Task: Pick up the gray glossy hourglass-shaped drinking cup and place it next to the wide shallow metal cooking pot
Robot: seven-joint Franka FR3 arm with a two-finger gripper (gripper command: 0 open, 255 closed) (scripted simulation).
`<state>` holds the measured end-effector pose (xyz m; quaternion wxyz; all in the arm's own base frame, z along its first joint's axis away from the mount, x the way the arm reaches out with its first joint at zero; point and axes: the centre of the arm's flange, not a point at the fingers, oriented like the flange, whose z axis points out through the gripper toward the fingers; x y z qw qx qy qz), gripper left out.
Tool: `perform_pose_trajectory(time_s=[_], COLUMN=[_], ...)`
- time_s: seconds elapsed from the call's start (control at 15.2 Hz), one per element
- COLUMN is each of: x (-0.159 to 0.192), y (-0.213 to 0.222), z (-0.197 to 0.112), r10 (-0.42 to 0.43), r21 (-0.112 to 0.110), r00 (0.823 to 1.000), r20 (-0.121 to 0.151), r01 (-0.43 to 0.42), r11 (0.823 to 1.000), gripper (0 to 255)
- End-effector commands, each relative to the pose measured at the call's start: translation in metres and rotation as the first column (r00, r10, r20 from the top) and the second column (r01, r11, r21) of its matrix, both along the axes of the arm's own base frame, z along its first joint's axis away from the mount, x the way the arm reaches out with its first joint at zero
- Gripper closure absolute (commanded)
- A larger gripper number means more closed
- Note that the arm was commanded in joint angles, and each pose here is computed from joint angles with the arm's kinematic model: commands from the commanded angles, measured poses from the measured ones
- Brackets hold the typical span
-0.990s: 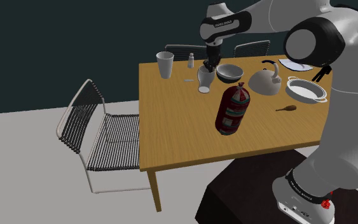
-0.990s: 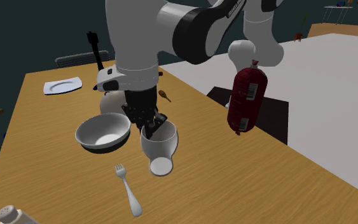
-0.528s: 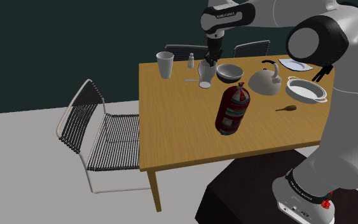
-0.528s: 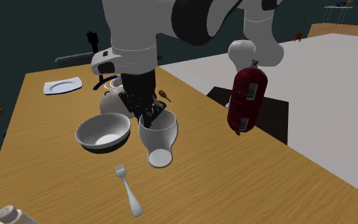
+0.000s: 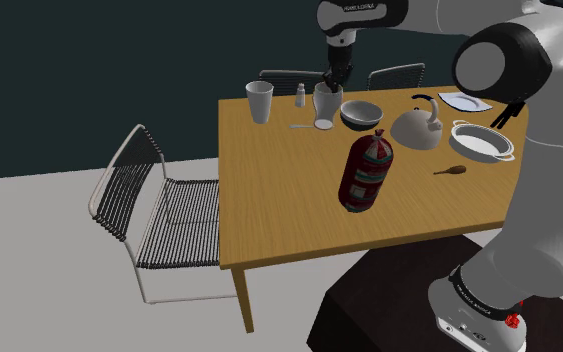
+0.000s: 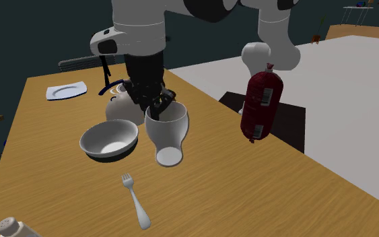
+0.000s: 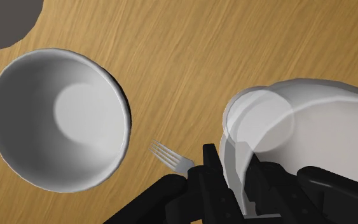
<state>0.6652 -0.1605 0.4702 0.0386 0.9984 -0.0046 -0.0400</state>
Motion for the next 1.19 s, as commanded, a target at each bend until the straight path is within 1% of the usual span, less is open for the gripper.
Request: perform_pose_trajectory(time_s=[0.0,1.12], x=[0.0,0.0], y=[-0.001,-0.001], z=[0.011,0.101], r10=[0.0,0.0], r21=[0.0,0.0], r00=[1.0,1.0], r20=[0.0,0.0], r01=[0.0,0.0], r11=[1.0,1.0], gripper=[255,255])
